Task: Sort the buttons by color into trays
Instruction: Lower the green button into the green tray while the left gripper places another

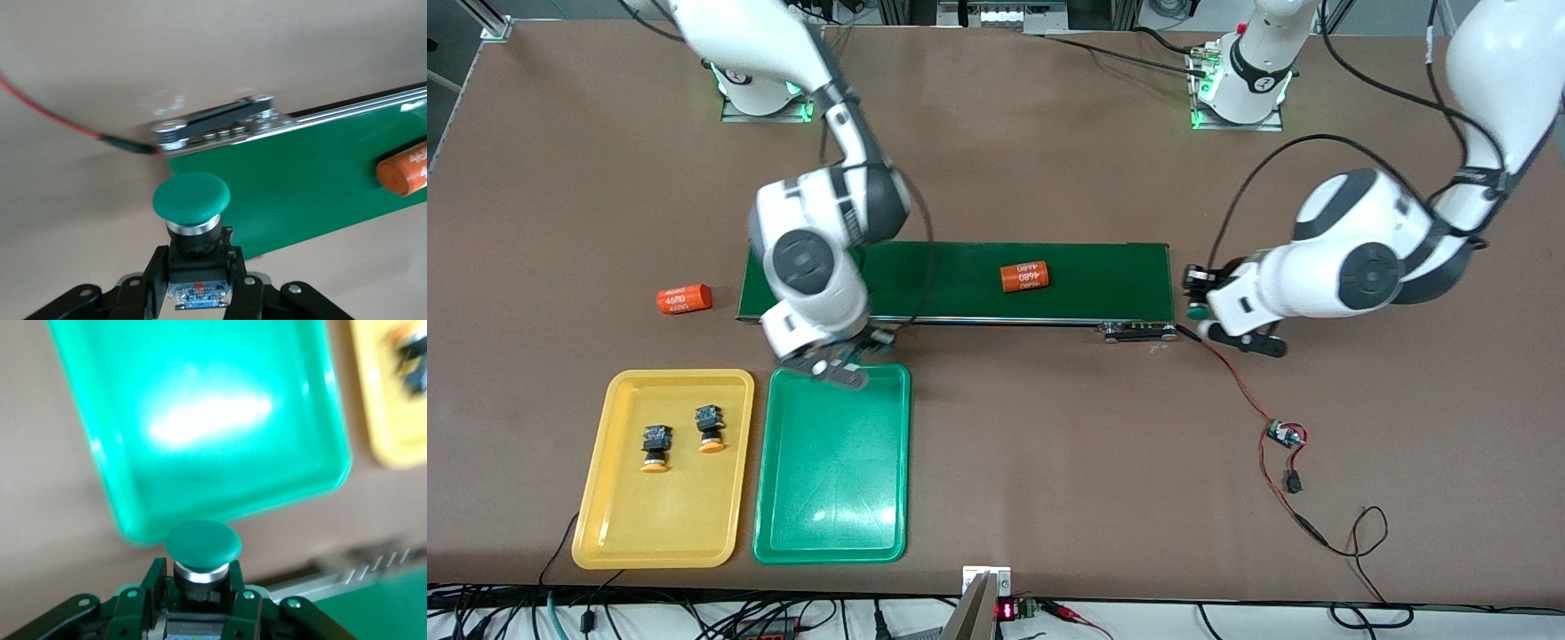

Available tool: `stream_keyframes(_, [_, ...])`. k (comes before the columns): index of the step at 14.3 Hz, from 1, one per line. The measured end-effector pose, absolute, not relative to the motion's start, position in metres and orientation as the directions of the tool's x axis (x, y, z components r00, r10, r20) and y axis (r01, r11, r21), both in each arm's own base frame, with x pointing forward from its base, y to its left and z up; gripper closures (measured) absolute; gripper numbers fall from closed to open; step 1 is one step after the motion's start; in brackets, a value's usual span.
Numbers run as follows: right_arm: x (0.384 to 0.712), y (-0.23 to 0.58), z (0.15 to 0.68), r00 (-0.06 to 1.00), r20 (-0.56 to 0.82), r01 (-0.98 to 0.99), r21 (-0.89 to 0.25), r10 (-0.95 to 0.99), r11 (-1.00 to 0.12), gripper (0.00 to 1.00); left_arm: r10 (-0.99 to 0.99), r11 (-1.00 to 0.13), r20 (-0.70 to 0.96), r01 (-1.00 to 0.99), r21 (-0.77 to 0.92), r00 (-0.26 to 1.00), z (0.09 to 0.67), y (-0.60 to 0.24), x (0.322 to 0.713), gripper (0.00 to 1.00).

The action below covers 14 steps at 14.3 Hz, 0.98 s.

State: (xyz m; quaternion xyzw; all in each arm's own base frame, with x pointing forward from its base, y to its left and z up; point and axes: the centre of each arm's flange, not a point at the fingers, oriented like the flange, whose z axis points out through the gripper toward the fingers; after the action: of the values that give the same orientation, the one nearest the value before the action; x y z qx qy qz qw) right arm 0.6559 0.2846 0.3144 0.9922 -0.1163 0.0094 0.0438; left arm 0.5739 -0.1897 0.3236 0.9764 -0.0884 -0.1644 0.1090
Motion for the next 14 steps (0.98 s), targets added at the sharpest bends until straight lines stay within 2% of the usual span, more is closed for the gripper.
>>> stream_keyframes(3, [0.7,0.238,0.298,0.985,0.074,-0.164,0.096,-0.157,-0.982,0.59,-0.199,-0.969,-0.331,-0.136,0.205,0.922,0.293,-0.254,0.553,0.59])
stream_keyframes(7, [0.73,0.211,0.25,0.984,0.166,-0.081,0.108,-0.062,-0.991,0.59,-0.19,-0.976,-0.343,-0.138,0.171,0.92,0.263,-0.285,0.54,0.59])
stream_keyframes(11, [0.733,0.21,0.208,0.98,0.197,-0.063,0.12,-0.038,-0.991,0.59,-0.149,-0.983,-0.351,-0.099,0.157,0.924,0.263,-0.273,0.546,0.29])
stream_keyframes(12, [0.733,0.211,0.204,0.98,0.197,-0.065,0.117,-0.041,-0.991,0.54,-0.144,-0.984,-0.355,-0.095,0.152,0.924,0.266,-0.27,0.549,0.18])
stream_keyframes(14, [0.736,0.214,0.211,0.978,0.205,-0.067,0.103,-0.045,-0.992,0.35,-0.126,-0.987,-0.35,-0.081,0.141,0.928,0.28,-0.26,0.56,0.01])
